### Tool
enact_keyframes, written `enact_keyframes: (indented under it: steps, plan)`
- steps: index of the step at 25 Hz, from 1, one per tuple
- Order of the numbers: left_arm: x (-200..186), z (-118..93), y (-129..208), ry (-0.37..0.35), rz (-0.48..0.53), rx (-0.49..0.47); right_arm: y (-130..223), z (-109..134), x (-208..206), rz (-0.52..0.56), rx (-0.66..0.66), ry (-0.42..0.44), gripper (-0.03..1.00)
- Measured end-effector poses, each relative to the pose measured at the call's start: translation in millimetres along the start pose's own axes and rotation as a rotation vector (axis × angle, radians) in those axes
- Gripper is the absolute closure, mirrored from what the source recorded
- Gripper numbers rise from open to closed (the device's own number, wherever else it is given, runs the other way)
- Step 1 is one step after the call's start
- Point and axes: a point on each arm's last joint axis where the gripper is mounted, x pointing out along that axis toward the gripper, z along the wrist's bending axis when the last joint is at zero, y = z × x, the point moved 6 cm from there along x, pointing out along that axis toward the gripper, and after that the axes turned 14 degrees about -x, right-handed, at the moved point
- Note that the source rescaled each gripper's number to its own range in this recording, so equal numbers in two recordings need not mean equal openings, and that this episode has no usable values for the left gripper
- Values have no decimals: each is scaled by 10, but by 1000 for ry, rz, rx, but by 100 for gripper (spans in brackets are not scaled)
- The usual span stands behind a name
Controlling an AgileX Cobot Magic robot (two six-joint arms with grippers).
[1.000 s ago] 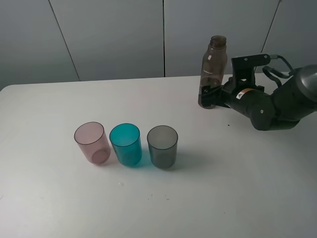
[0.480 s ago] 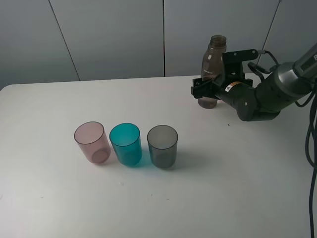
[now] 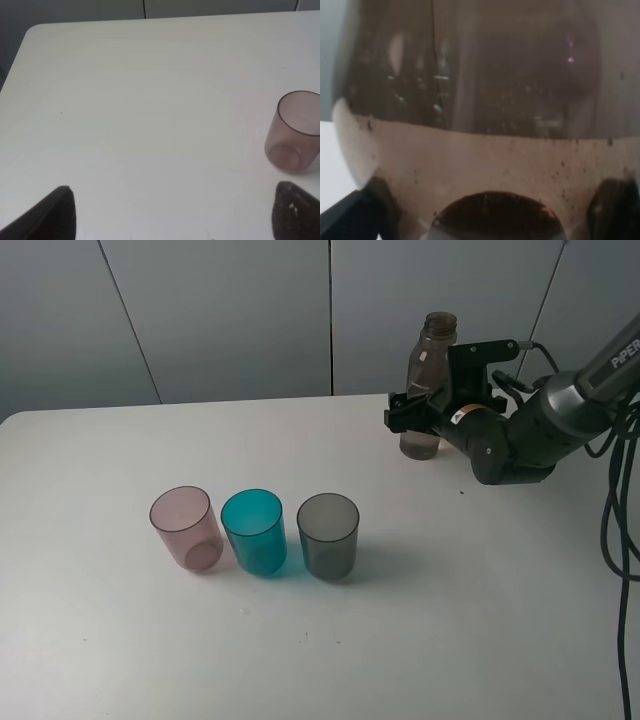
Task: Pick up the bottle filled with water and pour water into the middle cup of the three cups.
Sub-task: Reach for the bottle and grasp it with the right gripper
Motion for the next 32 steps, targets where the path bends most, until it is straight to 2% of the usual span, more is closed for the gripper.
enact_keyframes:
  steps: [12, 27, 28, 29, 30, 31, 32]
  plan:
    - [0, 0, 0, 0, 0, 0, -6, -34, 28, -61, 22, 25, -3]
    - [0, 0, 0, 0, 0, 0, -33, -61, 30, -82, 31, 26, -2]
    - [0, 0, 0, 0, 0, 0, -37, -63, 30, -84, 35, 27, 17]
    - [0, 0, 0, 0, 0, 0, -39, -63, 30, -86, 40, 27, 46]
    - [0, 0, 0, 0, 0, 0, -42, -63, 30, -88, 41, 27, 97]
    - [0, 0, 0, 0, 0, 0, -48, -63, 29, -92, 45, 27, 88]
    - [0, 0, 0, 0, 0, 0, -48, -63, 29, -92, 45, 27, 91]
